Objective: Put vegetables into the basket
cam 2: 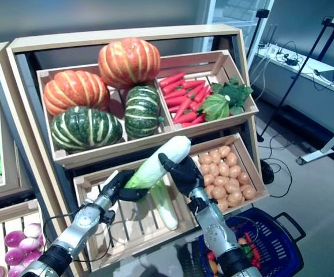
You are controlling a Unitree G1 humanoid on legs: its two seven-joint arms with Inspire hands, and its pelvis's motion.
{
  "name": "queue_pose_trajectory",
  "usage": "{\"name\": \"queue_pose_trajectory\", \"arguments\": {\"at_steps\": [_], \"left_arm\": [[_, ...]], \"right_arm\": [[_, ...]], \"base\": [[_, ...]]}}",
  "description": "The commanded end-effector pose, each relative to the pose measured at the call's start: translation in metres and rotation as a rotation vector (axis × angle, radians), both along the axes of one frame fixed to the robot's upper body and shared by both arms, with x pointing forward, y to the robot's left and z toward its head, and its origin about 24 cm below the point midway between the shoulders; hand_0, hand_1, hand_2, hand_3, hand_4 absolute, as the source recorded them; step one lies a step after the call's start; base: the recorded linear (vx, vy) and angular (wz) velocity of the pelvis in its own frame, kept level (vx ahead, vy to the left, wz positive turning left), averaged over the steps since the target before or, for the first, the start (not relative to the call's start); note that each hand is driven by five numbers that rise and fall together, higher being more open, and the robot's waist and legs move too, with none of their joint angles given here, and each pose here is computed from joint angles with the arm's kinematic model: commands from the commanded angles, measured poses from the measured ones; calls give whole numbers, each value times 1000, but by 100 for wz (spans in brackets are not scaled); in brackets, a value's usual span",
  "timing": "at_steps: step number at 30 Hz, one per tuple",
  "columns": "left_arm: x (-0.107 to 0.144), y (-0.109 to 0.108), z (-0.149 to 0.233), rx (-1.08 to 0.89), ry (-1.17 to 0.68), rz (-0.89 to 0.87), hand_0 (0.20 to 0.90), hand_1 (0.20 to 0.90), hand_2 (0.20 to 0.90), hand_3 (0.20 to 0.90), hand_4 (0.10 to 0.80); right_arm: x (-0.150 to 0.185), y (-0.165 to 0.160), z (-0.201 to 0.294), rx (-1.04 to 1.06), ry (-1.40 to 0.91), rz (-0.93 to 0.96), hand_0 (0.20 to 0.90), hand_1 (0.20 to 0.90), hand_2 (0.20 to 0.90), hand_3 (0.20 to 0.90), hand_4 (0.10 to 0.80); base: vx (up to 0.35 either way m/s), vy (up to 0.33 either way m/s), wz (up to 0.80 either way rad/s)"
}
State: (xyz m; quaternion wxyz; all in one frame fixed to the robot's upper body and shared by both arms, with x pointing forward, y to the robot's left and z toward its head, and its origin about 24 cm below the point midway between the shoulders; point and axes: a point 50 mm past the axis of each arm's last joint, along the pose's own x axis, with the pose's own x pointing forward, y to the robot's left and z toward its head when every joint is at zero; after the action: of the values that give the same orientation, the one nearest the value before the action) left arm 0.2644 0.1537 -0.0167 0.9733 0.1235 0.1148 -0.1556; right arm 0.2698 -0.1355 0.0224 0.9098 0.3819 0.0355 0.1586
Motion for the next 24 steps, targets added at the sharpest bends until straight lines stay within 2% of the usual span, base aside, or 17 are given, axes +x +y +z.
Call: {"name": "queue_pose_trajectory", "arguments": {"at_steps": [1,6,7,8,16,24], "left_arm": [[34,-34,39,76,-188,-169,300,300,300,300,400],[33,-30,37,79,-179,-151,300,300,300,300,400],[33,-28,35,80,-166,-139,516,516,516,516,544],[33,-28,35,79,-163,-137,900,900,900,900,800],[30,-6,27,170,-142,-97,900,900,900,900,800],[24,43,18,402,-109,-25,900,900,900,900,800]], "right_arm": [[38,34,104,231,-433,30,300,300,300,300,400],[40,29,105,208,-438,4,300,300,300,300,400],[40,28,105,202,-439,-5,300,300,300,300,400],[40,28,105,201,-439,-6,300,300,300,300,400],[42,-3,105,66,-455,-136,300,300,300,300,400],[38,-69,115,-98,-490,-344,300,300,300,300,400]], "base": [[0,0,0],[0,0,0],[0,0,0],[0,0,0],[-7,0,-1],[-21,4,-10]]}}
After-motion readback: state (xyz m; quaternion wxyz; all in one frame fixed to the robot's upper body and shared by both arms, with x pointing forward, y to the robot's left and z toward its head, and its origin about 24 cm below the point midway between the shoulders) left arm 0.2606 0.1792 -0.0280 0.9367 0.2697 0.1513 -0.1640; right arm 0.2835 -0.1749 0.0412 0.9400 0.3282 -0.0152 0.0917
